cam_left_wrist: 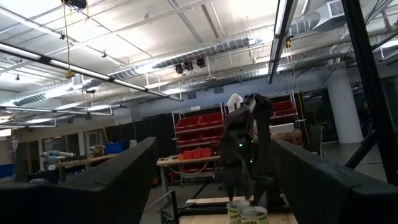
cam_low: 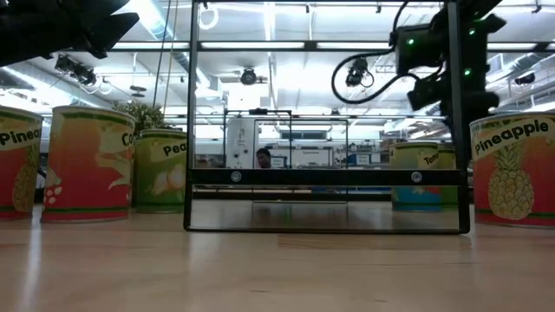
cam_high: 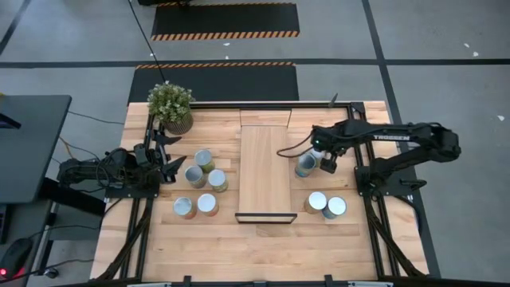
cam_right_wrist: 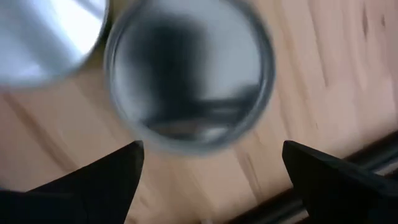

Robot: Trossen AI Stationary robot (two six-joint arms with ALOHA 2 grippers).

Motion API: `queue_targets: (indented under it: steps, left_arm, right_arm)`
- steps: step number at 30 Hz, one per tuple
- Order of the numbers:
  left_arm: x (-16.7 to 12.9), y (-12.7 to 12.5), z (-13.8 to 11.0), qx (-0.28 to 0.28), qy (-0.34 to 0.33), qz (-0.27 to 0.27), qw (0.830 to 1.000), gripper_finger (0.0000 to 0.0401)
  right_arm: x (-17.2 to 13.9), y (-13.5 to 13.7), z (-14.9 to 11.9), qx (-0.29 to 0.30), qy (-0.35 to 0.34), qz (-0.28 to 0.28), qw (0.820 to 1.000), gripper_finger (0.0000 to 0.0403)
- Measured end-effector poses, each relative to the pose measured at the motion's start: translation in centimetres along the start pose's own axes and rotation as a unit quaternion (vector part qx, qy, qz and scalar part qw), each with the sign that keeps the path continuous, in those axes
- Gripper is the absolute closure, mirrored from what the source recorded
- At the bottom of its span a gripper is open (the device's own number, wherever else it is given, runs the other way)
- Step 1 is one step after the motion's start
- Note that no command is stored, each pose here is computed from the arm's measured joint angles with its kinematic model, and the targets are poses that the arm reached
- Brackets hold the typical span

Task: Pick and place cans onto a shelf
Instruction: Put the right canned oranges on the shelf

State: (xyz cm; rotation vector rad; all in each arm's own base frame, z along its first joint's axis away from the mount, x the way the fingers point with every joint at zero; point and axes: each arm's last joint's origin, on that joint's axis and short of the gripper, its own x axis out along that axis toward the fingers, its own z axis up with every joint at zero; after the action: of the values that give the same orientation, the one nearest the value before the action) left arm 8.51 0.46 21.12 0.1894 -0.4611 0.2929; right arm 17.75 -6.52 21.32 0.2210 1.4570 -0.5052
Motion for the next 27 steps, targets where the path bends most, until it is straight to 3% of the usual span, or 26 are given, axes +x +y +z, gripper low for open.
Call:
queue_targets:
  steps: [14, 27]
  left_arm:
    - [0.0, 0.0, 0.0, 0.0, 0.002, 0.0, 1.0, 0.0085]
    - [0.0, 0.0, 0.0, 0.0, 0.002, -0.001, 1.0, 0.0085]
  right_arm:
    - [1.6, -2.2, 2.4, -0.007, -0.05, 0.013, 0.999, 0.0021]
    - [1.6, -4.9, 2.3, -0.005, -0.041, 0.01, 0.999, 0.0004]
